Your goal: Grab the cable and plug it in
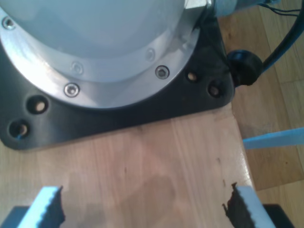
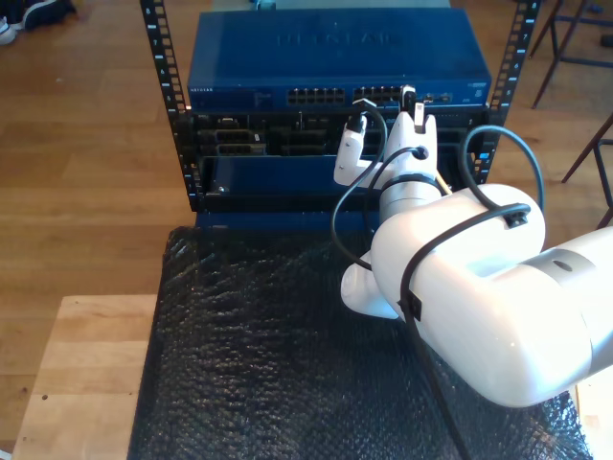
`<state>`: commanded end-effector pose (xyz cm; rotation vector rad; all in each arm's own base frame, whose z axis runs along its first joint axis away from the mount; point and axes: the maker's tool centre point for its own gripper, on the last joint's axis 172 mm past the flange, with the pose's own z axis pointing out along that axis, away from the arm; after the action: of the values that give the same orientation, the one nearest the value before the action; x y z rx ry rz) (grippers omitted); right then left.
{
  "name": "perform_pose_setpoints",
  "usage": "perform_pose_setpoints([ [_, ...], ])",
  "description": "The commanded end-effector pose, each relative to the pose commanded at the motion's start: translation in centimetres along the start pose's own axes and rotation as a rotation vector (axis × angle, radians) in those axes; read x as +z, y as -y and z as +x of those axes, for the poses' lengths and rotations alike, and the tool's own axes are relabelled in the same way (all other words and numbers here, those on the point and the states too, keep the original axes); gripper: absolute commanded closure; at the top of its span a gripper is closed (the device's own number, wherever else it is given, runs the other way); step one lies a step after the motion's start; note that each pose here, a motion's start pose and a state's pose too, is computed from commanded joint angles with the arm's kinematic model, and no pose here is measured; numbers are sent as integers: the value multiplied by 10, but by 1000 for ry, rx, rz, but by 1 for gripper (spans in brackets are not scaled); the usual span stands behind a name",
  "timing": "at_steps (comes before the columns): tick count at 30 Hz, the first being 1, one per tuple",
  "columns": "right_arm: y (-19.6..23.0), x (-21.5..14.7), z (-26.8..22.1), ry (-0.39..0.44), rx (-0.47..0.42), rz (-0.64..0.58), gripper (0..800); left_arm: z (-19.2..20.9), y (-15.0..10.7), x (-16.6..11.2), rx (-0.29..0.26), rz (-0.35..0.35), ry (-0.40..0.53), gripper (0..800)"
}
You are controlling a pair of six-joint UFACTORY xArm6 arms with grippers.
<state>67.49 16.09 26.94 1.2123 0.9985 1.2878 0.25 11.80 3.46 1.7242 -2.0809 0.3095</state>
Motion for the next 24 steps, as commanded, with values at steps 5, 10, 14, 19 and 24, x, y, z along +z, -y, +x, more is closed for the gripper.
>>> perform_pose_setpoints([
  [5, 0, 0, 0, 0, 0, 0, 800, 0, 0, 0, 0, 0, 0, 0],
  [10, 2, -1, -1, 0, -2, 4, 789, 0, 0, 0, 0, 0, 0, 0],
  [14, 3, -2, -2, 2, -5, 6, 758, 0, 0, 0, 0, 0, 0, 0],
  [19, 4, -2, -3, 0, -9, 10, 597, 0, 0, 0, 0, 0, 0, 0],
  [24, -3, -1, -2, -1, -1, 5, 521, 0, 0, 0, 0, 0, 0, 0],
])
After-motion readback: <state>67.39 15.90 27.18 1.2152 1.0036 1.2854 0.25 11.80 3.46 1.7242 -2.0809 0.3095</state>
